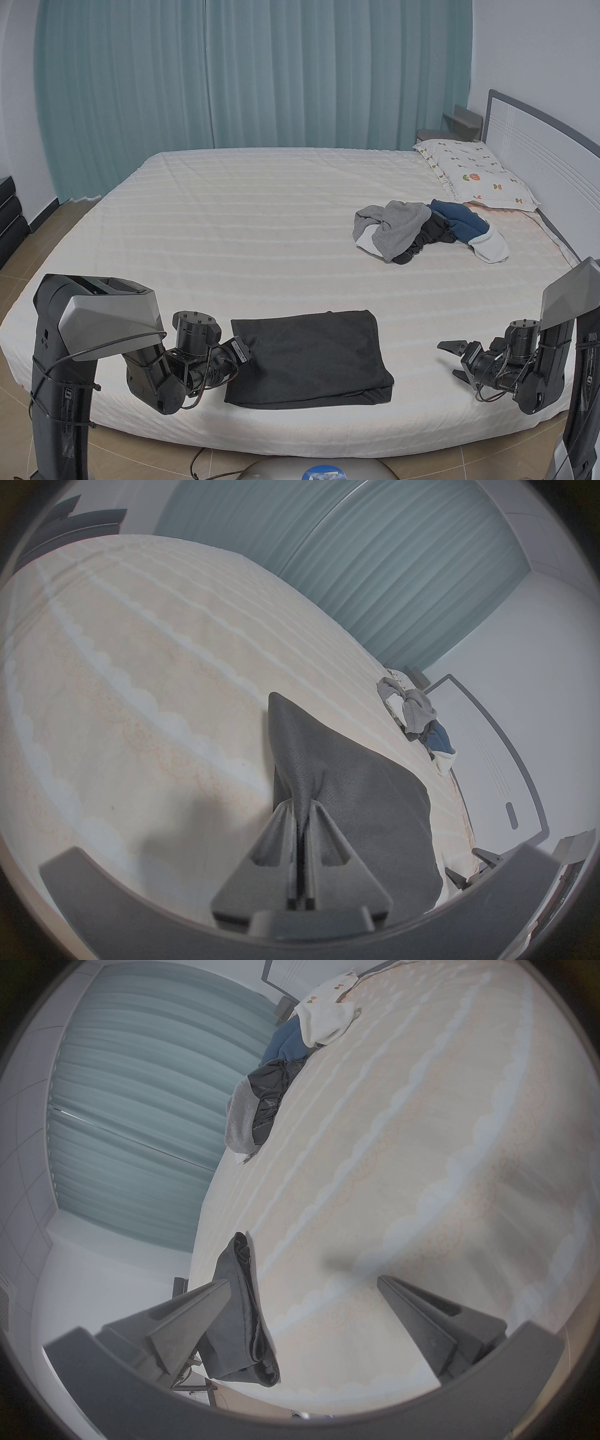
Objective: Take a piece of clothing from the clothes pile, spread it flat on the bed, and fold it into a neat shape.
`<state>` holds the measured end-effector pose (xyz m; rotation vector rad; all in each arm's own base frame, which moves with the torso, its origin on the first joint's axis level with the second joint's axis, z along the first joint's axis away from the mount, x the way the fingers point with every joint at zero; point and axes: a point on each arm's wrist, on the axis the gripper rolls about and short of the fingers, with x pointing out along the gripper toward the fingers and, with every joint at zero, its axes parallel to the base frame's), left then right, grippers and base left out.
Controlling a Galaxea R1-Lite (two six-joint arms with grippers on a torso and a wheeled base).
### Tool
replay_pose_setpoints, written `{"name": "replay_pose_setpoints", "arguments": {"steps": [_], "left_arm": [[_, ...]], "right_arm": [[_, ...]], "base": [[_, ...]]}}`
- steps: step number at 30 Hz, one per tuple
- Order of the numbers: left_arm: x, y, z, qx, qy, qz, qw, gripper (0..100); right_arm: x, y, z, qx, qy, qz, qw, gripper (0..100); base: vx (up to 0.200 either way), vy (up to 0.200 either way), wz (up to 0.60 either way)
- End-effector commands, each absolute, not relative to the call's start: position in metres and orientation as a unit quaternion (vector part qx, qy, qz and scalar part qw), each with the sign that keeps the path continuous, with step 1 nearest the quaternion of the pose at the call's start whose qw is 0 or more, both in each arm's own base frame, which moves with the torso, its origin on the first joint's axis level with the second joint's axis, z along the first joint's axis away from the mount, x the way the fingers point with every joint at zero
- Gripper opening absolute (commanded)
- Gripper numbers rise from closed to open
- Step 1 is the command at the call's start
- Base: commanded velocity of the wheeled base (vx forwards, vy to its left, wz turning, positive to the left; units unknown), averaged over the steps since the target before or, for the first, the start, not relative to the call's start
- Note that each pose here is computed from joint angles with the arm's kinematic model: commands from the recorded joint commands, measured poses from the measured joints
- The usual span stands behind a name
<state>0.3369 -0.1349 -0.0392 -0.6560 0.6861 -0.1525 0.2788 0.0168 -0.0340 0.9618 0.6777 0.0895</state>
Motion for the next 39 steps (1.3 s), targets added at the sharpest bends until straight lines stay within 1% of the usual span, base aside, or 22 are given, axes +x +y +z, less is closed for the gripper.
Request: {"name": "replay_pose_setpoints", "arguments": {"steps": [1,16,24,33,39], "left_arm": [[0.336,-0.135,-0.039,-0.316,0.330,-0.073,0.887,0],[0.336,-0.133,-0.039,-0.316,0.332,-0.068,0.887,0],[0.335,-0.133,-0.039,-0.317,0.332,-0.066,0.886,0],[0.335,-0.127,-0.040,-0.325,0.328,-0.043,0.886,0],[0.334,-0.124,-0.040,-0.326,0.329,-0.038,0.885,0]], "right_arm": [[0.279,0.017,-0.034,0.453,0.317,0.044,0.832,100],[0.279,0.017,-0.034,0.452,0.317,0.046,0.833,100],[0.280,0.017,-0.034,0.452,0.316,0.046,0.833,100],[0.281,0.018,-0.032,0.453,0.311,0.045,0.834,100],[0.282,0.021,-0.024,0.473,0.302,0.052,0.826,100]], "base": [[0.000,0.000,0.00],[0.000,0.000,0.00],[0.000,0.200,0.00],[0.000,0.200,0.00],[0.000,0.200,0.00]]}}
